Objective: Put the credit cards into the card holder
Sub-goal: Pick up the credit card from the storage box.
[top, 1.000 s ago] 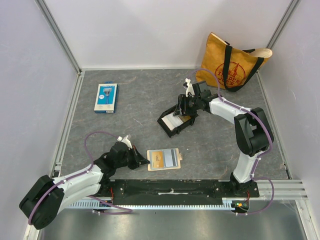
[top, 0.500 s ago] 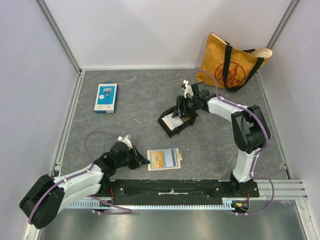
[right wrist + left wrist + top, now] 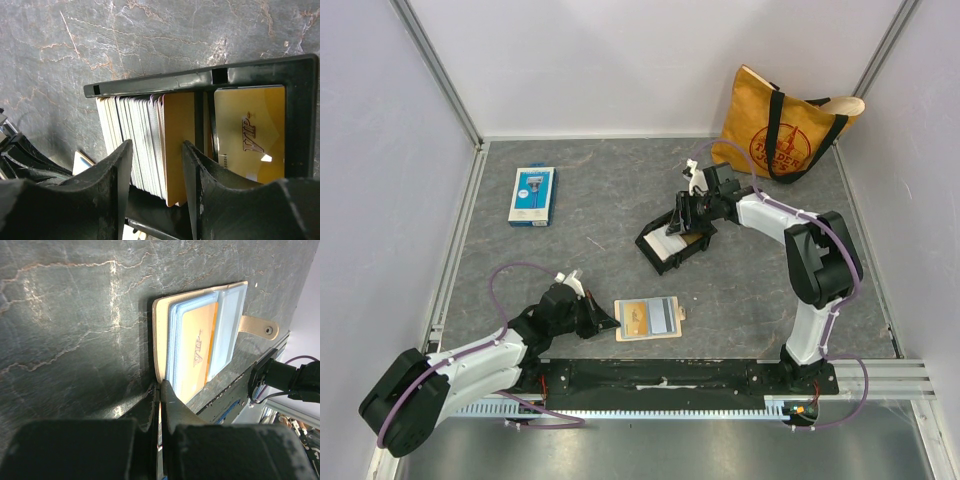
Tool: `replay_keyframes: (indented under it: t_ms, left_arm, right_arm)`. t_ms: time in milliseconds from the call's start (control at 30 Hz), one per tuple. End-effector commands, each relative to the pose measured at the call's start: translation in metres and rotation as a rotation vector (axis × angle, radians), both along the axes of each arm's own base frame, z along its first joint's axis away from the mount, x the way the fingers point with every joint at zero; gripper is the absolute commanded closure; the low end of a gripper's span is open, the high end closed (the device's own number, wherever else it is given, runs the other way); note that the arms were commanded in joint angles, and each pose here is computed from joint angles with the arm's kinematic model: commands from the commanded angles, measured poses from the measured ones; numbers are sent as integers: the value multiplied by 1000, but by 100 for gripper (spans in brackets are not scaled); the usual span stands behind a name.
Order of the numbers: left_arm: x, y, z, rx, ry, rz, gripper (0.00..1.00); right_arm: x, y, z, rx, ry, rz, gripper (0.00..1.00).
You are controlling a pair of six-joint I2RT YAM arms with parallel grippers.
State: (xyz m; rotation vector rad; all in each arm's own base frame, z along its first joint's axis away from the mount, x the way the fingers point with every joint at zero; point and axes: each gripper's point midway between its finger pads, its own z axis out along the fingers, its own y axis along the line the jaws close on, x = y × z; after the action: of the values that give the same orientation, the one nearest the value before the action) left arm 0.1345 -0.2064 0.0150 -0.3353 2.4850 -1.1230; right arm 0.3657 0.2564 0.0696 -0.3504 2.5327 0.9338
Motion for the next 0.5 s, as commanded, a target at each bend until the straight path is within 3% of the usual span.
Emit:
replay_keyframes:
  t_ms: [0,300,467]
  left_arm:
    - [-8,7,-13,36,26,-9,98]
    - [-7,6,-12,34,23,-9,98]
    - [-9,7,-13,37,26,-13,98]
  right_arm:
    - [4,4,35,45,-67,13,50]
    - [5,3,36,39,-67,7,54]
    - [2,1,28,30,-47,8,64]
